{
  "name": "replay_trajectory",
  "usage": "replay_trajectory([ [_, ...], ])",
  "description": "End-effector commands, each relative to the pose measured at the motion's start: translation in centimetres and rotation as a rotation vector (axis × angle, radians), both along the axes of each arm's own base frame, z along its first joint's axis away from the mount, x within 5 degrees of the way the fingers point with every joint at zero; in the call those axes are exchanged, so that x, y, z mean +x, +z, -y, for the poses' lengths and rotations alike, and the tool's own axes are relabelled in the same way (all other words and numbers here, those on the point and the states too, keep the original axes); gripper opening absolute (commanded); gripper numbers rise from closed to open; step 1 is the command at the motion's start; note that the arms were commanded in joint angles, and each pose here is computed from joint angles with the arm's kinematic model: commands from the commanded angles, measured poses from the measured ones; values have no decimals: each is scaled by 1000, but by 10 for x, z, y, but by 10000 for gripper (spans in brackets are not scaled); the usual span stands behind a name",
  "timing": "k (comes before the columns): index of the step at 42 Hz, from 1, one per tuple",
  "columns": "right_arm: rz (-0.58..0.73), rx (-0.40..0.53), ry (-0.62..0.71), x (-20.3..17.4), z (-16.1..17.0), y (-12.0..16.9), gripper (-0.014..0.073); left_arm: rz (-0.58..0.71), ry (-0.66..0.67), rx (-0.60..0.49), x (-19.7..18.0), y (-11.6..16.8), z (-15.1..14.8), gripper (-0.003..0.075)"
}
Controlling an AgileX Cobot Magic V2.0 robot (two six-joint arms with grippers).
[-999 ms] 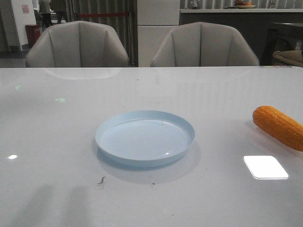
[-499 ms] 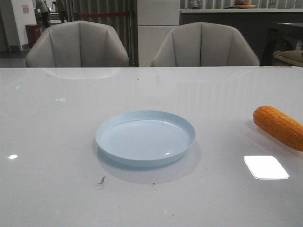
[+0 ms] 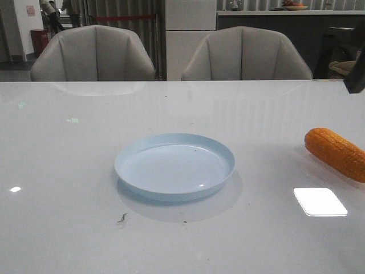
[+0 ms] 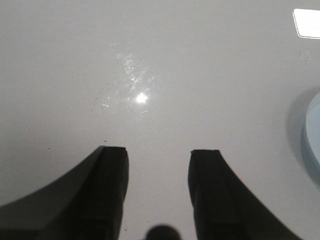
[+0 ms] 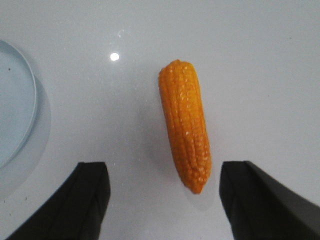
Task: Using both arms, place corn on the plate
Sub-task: 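Lower the right gripper over the orange corn cob and grasp it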
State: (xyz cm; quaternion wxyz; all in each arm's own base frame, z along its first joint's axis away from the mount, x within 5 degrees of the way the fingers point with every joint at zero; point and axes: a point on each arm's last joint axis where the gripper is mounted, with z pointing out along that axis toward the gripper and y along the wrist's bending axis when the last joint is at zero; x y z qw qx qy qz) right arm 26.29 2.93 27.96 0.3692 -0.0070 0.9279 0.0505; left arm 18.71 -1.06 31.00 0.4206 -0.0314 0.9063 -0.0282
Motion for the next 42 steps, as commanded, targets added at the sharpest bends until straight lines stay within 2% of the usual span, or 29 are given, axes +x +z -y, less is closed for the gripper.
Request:
replay_trajectory([
  [1, 126, -3, -27, 26, 6, 31, 582, 117, 5, -33, 2, 17, 1, 361],
  [6, 80, -7, -63, 55, 16, 35, 581, 117, 5, -33, 2, 17, 1, 361],
  [10, -33, -23, -61, 75, 21, 29, 581, 119, 5, -35, 2, 18, 1, 361],
  [16, -184, -61, -10, 105, 19, 11, 581, 140, 4, -37, 3, 19, 1, 361],
  [23, -276, -68, 3, 130, 19, -12, 581, 149, 4, -38, 4, 20, 1, 361],
  [29, -347, -85, 37, 138, 18, -34, 581, 147, 4, -38, 4, 20, 1, 361],
  [35, -419, -53, 65, 140, 14, -53, 581, 147, 4, -38, 4, 20, 1, 361],
  [42, -434, -46, 79, 143, 13, -61, 561, 147, 4, -38, 4, 20, 1, 361],
])
